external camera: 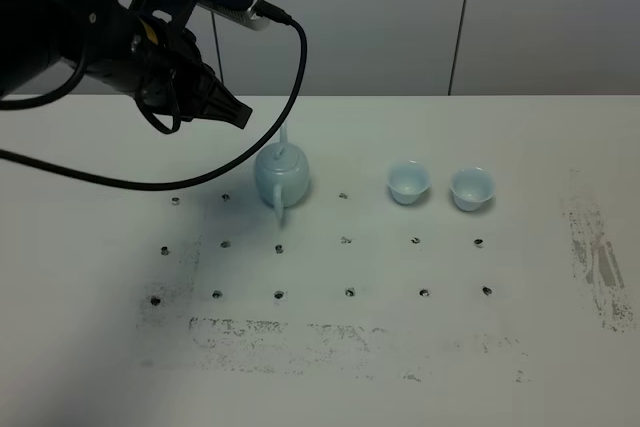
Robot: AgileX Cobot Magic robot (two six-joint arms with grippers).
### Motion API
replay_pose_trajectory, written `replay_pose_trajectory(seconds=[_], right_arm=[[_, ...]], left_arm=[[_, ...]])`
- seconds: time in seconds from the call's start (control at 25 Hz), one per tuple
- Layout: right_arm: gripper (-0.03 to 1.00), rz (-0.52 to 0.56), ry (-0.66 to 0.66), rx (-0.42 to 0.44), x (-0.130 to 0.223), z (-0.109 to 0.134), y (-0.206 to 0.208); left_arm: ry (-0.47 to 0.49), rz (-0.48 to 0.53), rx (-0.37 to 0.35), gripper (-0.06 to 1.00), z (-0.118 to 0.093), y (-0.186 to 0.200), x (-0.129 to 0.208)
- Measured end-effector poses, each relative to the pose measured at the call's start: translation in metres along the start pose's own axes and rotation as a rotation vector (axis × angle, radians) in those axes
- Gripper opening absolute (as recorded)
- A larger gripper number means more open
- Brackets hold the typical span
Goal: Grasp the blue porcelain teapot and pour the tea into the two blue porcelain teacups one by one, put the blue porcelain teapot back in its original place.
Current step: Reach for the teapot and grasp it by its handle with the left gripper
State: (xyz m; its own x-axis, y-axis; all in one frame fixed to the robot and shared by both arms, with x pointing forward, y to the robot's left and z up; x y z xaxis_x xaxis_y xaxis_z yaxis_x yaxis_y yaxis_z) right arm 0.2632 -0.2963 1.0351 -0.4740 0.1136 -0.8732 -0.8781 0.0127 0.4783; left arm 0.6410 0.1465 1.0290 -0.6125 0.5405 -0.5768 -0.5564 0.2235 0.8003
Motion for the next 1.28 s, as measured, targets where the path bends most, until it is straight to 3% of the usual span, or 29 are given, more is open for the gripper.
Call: replay_pose_trajectory(seconds=[0.28, 0.6, 0.84, 1.0, 1.28], right_arm=[[0.24, 0.0, 0.0, 0.0, 0.0, 0.0, 0.0], [0.23, 0.0, 0.0, 0.0, 0.0, 0.0, 0.0], [0.23, 0.0, 0.0, 0.0, 0.0, 0.0, 0.0], [0.23, 0.0, 0.0, 0.0, 0.0, 0.0, 0.0], [0.23, 0.0, 0.0, 0.0, 0.0, 0.0, 0.0]], left_arm=[[0.093, 0.031, 0.012, 0.13, -0.01, 0.009, 0.021], [0.053, 0.062, 0.075, 0.13, -0.05, -0.008, 0.017], [0.084, 0.1, 0.086, 0.15, -0.052, -0.02, 0.002], [0.092, 0.12, 0.092, 0.23, -0.052, -0.026, -0.005], [0.125, 0.123, 0.124, 0.47, -0.056, -0.029, -0.007]])
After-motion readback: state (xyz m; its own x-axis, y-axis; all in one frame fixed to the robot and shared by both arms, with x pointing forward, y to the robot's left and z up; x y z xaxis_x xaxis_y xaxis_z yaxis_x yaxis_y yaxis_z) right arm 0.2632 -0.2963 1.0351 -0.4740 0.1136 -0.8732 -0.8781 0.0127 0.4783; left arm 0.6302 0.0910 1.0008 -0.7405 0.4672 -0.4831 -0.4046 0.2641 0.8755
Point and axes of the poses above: a point on each arm's last joint axis where the gripper is mounted, y pointing back along that axis away from the gripper, z along the wrist's bending axis when the last joint is at zero, x = y × z, the point moved 4 cm from there along -y, pointing out along that axis toward the gripper, and after that the axes turned 4 degrees about -y, right-handed, at the moved point
